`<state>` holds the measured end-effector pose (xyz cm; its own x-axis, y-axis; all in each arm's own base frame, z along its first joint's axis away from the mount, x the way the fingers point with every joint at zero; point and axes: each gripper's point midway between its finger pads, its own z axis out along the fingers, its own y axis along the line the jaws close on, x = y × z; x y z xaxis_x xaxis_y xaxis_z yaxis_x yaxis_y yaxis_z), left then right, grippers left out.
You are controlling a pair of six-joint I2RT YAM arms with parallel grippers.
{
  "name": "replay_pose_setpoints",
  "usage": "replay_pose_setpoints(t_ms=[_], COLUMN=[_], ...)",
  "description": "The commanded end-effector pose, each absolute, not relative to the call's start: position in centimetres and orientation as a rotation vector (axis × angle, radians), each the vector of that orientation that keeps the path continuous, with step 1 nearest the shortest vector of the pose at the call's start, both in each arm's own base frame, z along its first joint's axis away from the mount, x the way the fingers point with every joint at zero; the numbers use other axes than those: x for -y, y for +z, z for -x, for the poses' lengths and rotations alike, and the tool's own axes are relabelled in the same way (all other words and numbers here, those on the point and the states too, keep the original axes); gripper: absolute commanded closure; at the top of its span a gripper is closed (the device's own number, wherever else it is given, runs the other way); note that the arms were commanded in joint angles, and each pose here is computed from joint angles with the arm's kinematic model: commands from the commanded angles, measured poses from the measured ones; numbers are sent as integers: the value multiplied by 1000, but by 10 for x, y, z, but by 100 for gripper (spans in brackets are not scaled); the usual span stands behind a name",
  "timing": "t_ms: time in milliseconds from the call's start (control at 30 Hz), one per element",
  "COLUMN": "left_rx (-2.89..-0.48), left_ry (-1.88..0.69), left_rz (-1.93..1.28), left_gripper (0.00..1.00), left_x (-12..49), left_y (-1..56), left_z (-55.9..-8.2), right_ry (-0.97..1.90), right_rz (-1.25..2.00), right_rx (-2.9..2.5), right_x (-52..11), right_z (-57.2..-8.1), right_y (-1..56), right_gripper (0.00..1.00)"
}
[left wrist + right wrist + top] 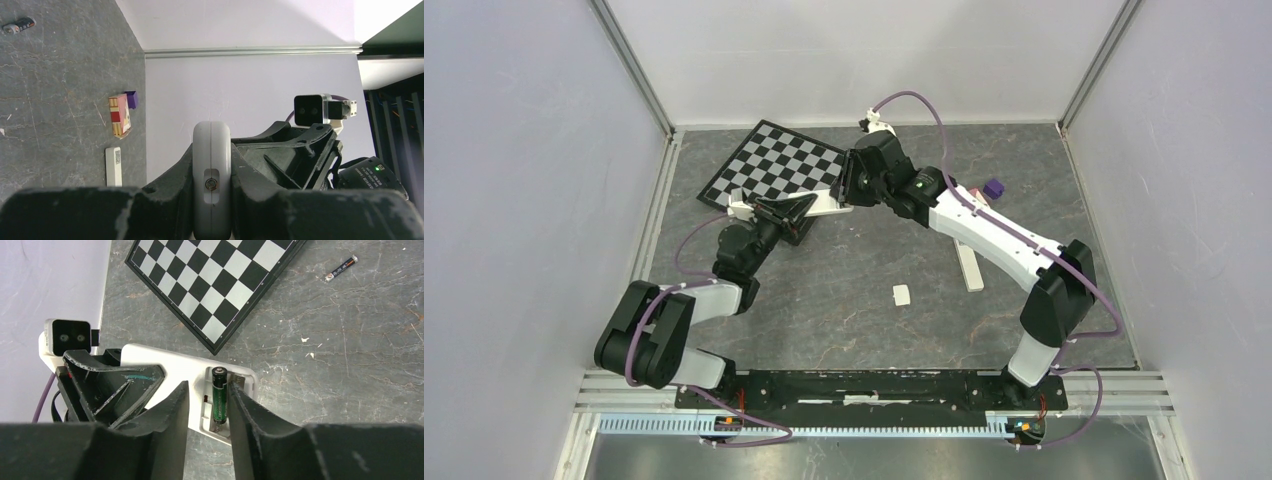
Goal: Load the batteries into the remote control
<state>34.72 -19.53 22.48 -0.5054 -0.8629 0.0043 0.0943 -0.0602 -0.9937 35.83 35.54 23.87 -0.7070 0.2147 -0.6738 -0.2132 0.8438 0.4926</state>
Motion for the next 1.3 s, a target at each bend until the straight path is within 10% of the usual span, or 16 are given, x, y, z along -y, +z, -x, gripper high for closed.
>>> replay_pose_setpoints(t_ms=[0, 567, 767, 1267], left_rx=[-1347, -1273, -1243, -1102], left_ry=[-1755, -1787, -1793, -1811], left_rz=[796, 758, 732, 571], left_gripper=[98, 98, 98, 98], left_x=[195, 192, 191, 191], left_y=[263, 269, 277, 319], left_z=[-347, -345, -345, -342], right_ry=[730, 867, 969, 1462], right_rz=[-9, -30, -144, -711], right_rx=[-2202, -2103, -2031, -1951], right_x=[-350, -335, -312, -315], right_z=[-356, -348, -345, -335], right_y=[260, 337, 364, 344], right_gripper=[59, 34, 3, 2])
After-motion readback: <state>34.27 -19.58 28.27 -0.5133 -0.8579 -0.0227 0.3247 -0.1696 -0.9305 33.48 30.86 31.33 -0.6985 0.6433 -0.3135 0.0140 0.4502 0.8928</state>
